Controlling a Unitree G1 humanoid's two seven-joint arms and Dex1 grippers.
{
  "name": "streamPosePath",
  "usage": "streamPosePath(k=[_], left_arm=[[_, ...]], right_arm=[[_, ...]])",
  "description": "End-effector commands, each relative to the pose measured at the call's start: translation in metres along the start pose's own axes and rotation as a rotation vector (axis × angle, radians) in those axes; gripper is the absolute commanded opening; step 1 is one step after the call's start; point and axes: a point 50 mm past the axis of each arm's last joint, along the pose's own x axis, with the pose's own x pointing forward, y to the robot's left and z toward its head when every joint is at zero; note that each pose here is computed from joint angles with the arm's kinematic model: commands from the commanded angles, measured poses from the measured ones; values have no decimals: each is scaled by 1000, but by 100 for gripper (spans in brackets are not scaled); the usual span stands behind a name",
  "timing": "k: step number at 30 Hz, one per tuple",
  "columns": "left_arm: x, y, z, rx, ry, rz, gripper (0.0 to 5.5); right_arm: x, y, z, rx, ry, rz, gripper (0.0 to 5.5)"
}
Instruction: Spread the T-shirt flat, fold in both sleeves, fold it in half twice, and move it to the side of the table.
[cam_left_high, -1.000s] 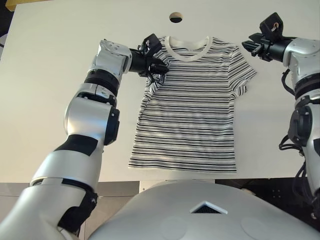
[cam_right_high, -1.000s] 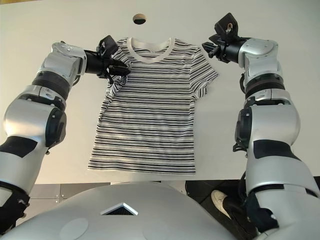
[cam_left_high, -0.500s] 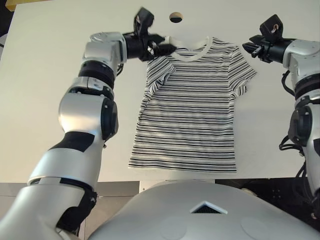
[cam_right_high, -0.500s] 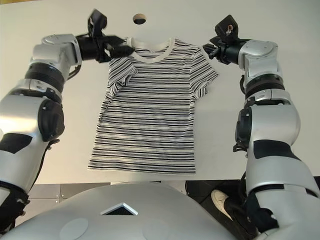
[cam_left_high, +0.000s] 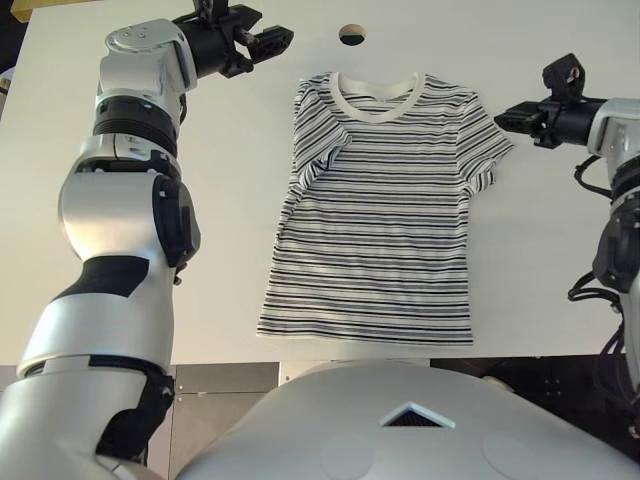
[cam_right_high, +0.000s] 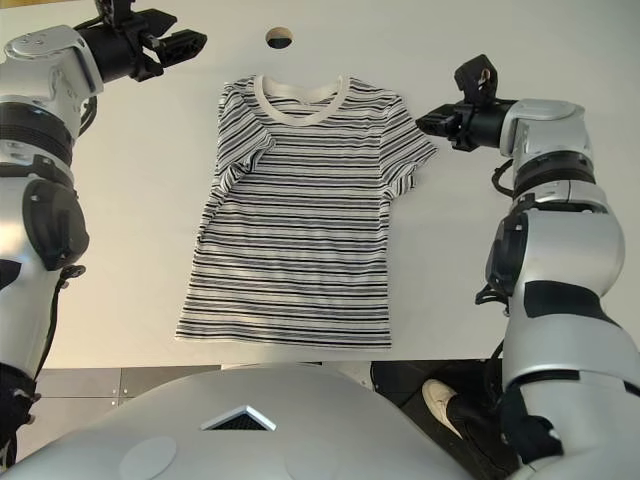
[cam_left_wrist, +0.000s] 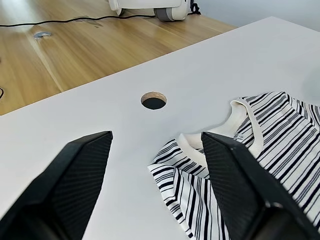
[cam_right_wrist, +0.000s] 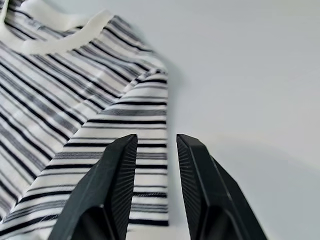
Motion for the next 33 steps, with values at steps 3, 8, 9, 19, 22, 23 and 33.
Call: streamPosePath(k=[3, 8, 9, 19, 22, 23, 33], left_arm=[[-3, 3, -6, 1, 26, 12, 330], [-1, 0, -11, 3, 48, -3, 330], [-1, 0, -11, 2, 48, -7, 330], [-1, 0, -9, 0, 41, -4, 330], [-1, 0, -9, -2, 41, -2, 333], [-1, 0, -9, -2, 41, -2, 333], [0, 0, -10, -5, 43, -1, 333]], right_arm=[[-11, -9, -23, 35, 93, -35, 144], [-11, -10, -35, 66, 110, -73, 144], [-11, -10, -36, 69, 111, -78, 144], [-5, -4, -39, 92, 116, -30, 144], [-3, -1, -42, 84, 135, 6, 119], [-2, 0, -42, 82, 139, 15, 98], [-2, 2, -44, 82, 154, 33, 12]])
